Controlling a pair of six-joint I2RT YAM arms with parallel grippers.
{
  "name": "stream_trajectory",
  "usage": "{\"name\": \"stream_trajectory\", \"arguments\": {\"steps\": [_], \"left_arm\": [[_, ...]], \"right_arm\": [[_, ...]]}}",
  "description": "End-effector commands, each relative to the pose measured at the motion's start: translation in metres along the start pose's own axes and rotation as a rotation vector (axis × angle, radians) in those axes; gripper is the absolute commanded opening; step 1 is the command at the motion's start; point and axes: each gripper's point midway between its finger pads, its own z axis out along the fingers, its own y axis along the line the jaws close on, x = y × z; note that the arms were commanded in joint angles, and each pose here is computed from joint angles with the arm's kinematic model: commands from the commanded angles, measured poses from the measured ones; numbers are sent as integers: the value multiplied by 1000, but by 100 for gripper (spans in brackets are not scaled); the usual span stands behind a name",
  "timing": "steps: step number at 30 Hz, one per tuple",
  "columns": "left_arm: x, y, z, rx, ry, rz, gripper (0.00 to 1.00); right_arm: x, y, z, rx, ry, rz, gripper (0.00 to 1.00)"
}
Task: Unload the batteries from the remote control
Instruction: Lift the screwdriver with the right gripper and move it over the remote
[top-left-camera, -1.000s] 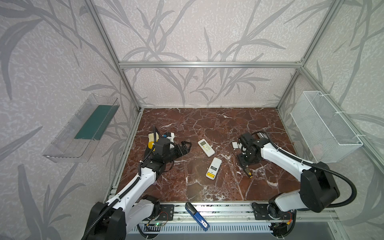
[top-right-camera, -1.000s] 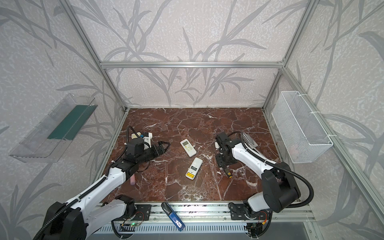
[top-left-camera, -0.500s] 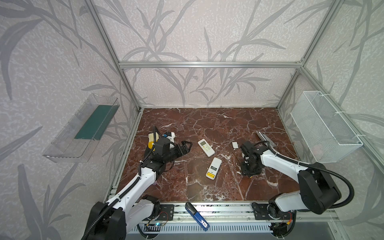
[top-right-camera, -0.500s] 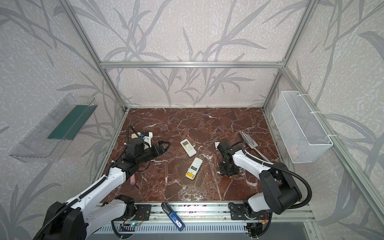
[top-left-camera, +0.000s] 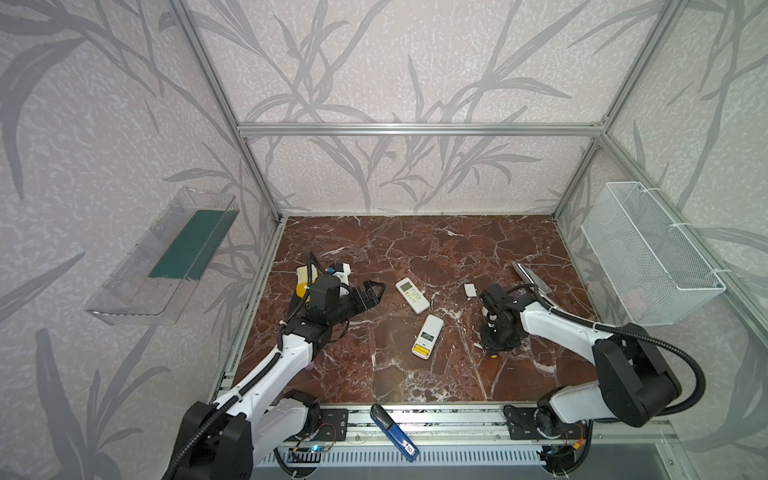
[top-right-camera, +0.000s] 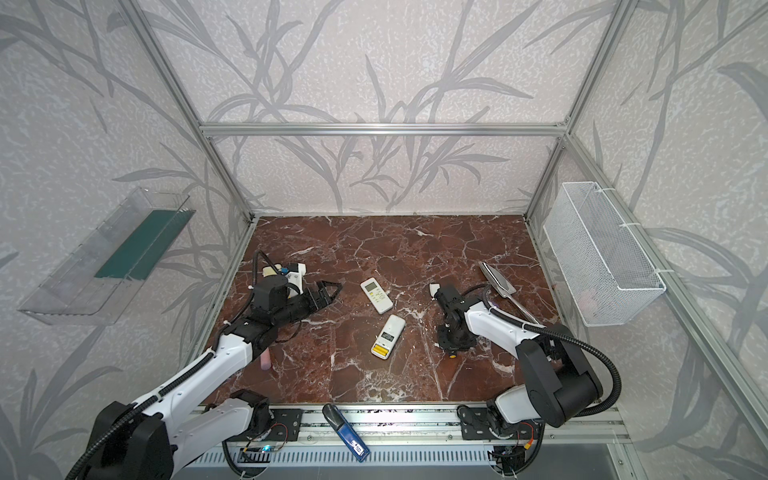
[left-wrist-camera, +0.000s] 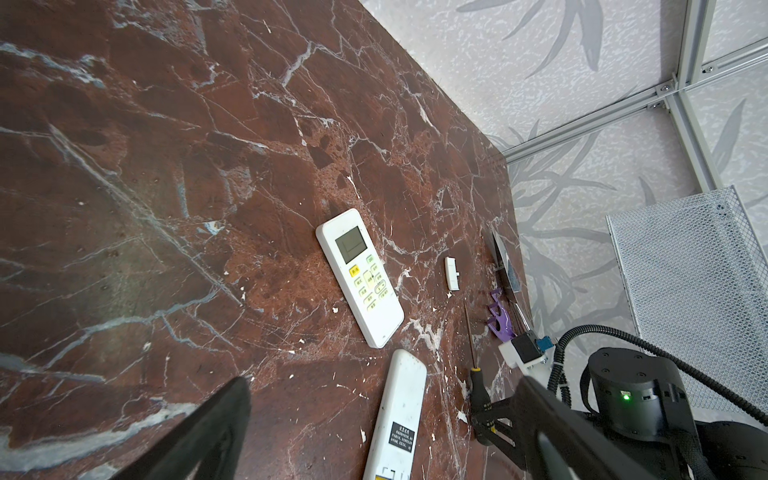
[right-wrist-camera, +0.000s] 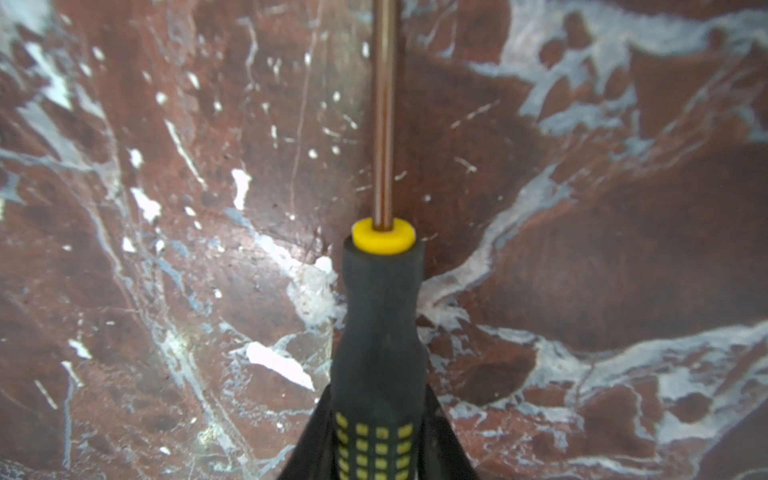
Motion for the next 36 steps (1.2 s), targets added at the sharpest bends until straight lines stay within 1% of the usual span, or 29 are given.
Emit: {"name": "stream_trajectory", "arguments": {"steps": [1,7,14,20,23,28,33,36], "left_arm": [[-8,-8,-1,11,-3,12,99],[-2,-18,3,61,41,24,97],[2,-29,7,88,66,31,95],[9,-50,21,138,69,35,93],[11,-58,30,142,46,34,89],[11,-69,39,152,25,17,82],[7,-80,45,205,-8,-12,76],[8,-81,50,214,-8,-23,72]], "right_arm": [[7,4,4,-20,17,-38,9],[2,43,-19,-84,-68,-254,0],[-11,80,-59,-107,-169,-475,0],[-26,114,-82,-85,-233,-611,0],[-33,129,-88,-61,-254,-655,0],[-40,149,-85,-28,-281,-705,0],[-41,167,-84,-59,-301,-723,0],[-42,177,-88,-88,-320,-732,0]]}}
